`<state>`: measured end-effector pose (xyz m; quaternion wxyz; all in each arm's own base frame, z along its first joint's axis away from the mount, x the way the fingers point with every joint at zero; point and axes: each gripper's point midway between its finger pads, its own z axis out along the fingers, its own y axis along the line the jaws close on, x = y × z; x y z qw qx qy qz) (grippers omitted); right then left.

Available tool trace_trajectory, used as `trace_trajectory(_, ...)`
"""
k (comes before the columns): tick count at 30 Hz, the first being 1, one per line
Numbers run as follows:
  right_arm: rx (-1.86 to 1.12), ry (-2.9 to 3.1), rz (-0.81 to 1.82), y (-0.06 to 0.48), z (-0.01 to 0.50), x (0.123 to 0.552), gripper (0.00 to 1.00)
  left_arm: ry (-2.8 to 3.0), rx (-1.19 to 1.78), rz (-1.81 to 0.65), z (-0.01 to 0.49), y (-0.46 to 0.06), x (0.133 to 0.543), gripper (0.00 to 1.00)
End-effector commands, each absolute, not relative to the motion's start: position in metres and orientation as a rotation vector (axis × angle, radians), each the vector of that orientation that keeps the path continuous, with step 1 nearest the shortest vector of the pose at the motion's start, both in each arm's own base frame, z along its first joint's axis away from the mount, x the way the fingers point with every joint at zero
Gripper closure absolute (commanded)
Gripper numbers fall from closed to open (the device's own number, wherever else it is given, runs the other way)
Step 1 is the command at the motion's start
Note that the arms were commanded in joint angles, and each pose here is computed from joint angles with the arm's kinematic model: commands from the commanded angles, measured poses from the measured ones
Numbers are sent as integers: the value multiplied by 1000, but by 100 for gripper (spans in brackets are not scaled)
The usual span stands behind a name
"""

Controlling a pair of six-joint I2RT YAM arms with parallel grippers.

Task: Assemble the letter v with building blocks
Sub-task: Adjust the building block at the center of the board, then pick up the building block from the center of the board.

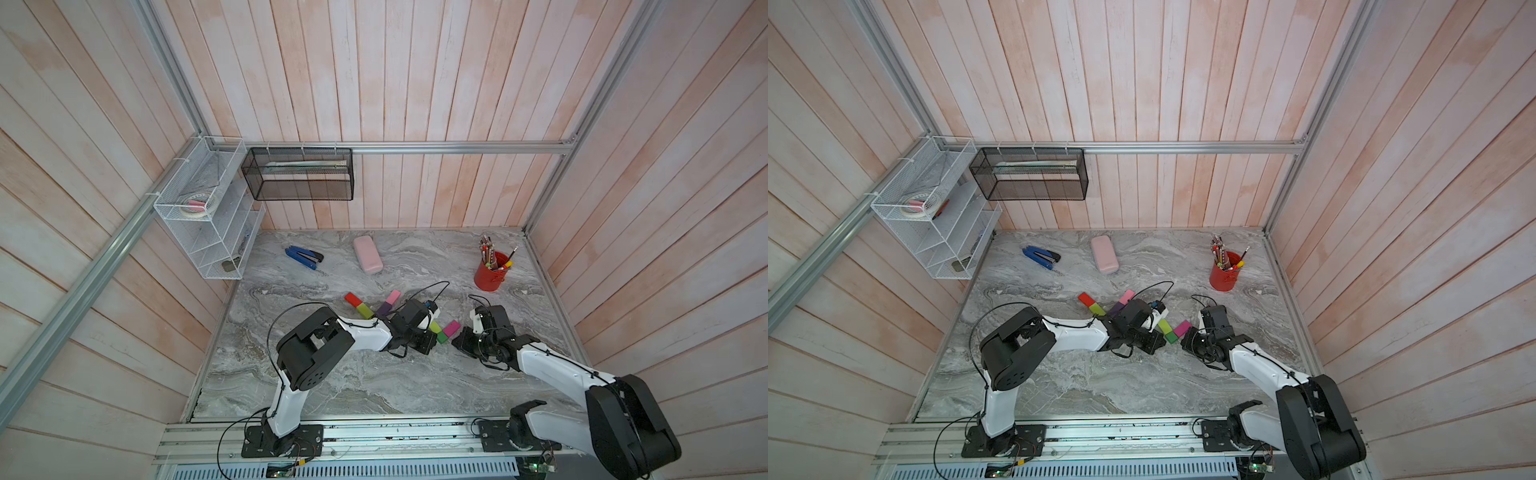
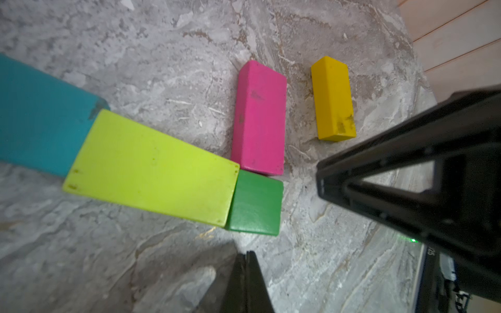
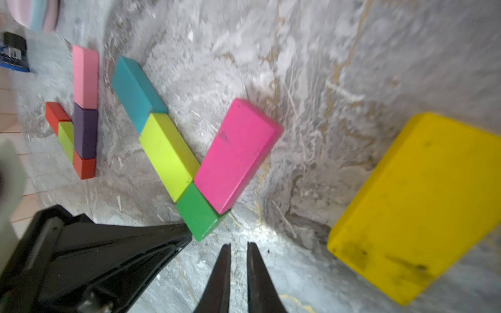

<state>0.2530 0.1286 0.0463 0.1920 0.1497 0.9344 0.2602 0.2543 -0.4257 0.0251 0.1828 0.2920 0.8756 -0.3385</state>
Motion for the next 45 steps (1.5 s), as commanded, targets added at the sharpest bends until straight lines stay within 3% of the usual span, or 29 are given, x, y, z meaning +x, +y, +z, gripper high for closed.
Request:
trace_trajectory(1,433,2632,637,109,54,254,85,2504,854,-926,11,-425,252,100)
trace_trajectory(13,531,2650,516,74,51,247,83,2507,841,-911,11,-423,253,100)
trace_trajectory(21,548,2674,442,66,50,248,58,2438,808,-920,27,-417,254,100)
trace_trajectory(24,559,2667,383,59,54,252,53,2380,798,-945,40,-412,250,99)
trace_trajectory(30,565,2694,327,55,52,262,44,2251,788,-1004,64,-403,243,72)
trace_trajectory(37,560,2725,335,60,45,280,39,2151,760,-1012,83,-389,239,59)
trace_trajectory(45,573,2809,283,58,22,276,40,2146,740,-991,80,-383,240,57)
